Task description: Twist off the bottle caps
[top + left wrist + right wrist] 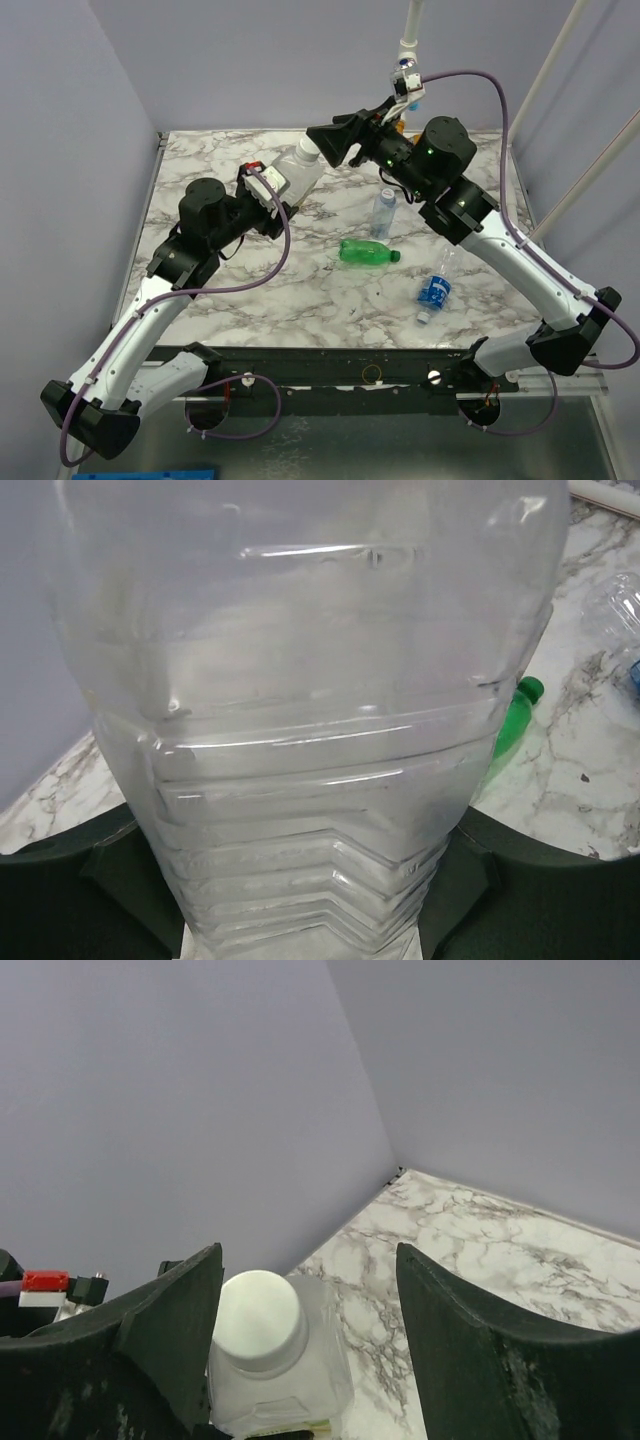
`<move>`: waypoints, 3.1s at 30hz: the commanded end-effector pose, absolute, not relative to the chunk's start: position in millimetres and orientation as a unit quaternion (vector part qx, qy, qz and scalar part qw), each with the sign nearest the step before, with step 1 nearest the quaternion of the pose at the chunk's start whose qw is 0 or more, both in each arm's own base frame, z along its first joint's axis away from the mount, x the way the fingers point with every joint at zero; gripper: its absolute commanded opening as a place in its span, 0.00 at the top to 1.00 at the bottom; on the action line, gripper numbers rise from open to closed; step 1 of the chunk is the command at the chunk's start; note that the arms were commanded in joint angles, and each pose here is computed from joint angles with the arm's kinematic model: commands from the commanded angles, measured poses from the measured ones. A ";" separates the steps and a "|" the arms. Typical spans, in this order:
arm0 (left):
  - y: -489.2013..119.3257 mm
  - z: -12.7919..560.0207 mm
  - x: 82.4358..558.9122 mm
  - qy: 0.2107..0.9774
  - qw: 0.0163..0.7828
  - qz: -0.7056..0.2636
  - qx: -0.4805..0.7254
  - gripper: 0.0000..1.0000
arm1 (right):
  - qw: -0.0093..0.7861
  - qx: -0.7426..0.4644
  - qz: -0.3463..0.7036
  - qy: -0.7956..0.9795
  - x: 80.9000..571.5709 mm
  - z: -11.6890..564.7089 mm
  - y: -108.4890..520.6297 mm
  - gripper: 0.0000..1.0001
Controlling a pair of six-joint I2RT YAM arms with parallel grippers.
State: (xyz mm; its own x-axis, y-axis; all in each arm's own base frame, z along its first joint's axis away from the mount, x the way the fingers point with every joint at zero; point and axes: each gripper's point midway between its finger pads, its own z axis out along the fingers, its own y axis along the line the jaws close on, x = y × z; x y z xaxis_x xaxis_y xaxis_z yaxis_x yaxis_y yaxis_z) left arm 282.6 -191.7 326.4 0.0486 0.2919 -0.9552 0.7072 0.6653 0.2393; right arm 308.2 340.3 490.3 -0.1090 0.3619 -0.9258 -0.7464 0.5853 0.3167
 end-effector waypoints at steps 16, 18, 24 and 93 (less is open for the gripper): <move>-188.9 340.4 300.1 0.659 0.652 -0.140 0.347 0.85 | 0.609 -0.170 0.487 0.603 302.5 479.6 381.7 0.25; -189.2 340.1 300.5 0.660 0.651 -0.141 0.346 0.85 | 0.607 -0.168 0.486 0.606 303.6 477.1 383.1 0.31; -191.1 340.3 299.3 0.661 0.650 -0.148 0.345 0.85 | 0.614 -0.162 0.485 0.601 304.6 477.3 380.8 0.68; -212.9 376.7 275.4 0.644 0.635 -0.236 0.355 0.87 | 0.635 -0.173 0.454 0.601 291.6 515.1 370.4 0.92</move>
State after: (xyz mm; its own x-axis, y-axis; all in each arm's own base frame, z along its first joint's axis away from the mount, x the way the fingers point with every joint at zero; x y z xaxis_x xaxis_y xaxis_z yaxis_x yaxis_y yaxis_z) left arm 279.1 -212.2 361.3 0.0190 0.1976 -0.9801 0.7570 0.6376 0.1432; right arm 306.1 373.8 497.2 -0.1457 0.3203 -0.9360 -0.7461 0.5858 0.3166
